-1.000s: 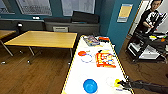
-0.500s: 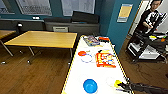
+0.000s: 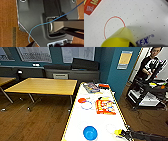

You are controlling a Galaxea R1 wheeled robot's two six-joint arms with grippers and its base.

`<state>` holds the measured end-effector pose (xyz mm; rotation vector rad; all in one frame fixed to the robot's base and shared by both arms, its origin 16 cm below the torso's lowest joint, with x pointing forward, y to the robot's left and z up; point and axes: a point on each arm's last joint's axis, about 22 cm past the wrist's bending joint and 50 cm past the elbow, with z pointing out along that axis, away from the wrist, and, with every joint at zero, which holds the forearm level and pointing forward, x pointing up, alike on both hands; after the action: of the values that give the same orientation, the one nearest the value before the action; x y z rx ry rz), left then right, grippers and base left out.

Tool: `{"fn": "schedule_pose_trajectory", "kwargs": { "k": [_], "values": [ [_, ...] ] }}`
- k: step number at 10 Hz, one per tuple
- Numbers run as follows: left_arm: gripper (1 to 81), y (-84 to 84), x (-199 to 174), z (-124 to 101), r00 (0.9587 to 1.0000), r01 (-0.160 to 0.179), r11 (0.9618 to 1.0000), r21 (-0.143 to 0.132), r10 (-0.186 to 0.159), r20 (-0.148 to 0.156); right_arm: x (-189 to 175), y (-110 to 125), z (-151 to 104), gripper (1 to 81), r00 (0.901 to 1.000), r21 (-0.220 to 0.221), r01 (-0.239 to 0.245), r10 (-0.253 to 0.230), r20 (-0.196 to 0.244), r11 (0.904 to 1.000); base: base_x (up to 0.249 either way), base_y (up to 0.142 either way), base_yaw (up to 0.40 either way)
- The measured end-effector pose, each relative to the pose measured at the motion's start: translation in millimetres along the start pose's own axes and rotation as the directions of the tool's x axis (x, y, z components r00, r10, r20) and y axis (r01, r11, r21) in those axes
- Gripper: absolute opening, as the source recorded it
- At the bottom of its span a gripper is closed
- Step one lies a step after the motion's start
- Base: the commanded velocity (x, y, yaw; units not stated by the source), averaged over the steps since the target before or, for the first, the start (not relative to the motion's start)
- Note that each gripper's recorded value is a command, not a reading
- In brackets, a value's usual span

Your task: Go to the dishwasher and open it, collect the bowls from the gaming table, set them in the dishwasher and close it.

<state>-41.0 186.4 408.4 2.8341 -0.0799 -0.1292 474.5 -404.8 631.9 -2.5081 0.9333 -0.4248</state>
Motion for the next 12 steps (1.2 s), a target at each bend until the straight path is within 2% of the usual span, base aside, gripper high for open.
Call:
{"fn": "schedule_pose_trajectory", "kwargs": {
  "k": [3, 5, 7, 8, 10, 12],
  "values": [
    [81.1, 0.7, 0, 0, 1.0, 0.0, 1.0, -0.001, 0.0, -0.001, 0, 15, -26, 1.0, 0.9995, -0.012, 0.005, -0.005, 0.031, 0.9999, 0.0, 0.0, 0.0],
    [81.1, 0.7, 0, 0, 1.0, -0.001, 1.0, -0.001, 0.001, -0.001, 19, 10, -71, 1.0, 0.9993, 0.018, 0.031, -0.031, 0.022, 0.9994, 0.0, 0.0, 0.0],
    [81.1, 3.9, 0, 1, 1.0, 0.0, 1.0, -0.005, 0.0, -0.001, 30, 30, -128, 1.0, 0.9978, 0.016, 0.066, -0.066, 0.006, 0.9977, 0.0, 0.0, 0.0],
    [81.1, 5.2, 0, 1, 1.0, -0.001, 1.0, -0.007, 0.001, -0.001, 21, 37, -155, 1.0, 0.9957, 0.017, 0.089, -0.09, 0.024, 0.9959, 0.0, 0.0, 0.0],
    [81.1, 5.5, 0, 1, 1.0, -0.001, 1.0, -0.007, 0.001, -0.001, -6, 36, -201, 1.0, 0.9876, 0.05, 0.145, -0.148, 0.053, 0.9881, 0.0, 0.0, 0.0],
    [81.1, 5.5, 0, 1, 1.0, -0.002, 1.0, -0.007, 0.002, -0.001, -46, 52, -239, 1.0, 0.9733, 0.056, 0.203, -0.208, 0.097, 0.9776, 0.0, 0.0, 0.0]
  ]
}}
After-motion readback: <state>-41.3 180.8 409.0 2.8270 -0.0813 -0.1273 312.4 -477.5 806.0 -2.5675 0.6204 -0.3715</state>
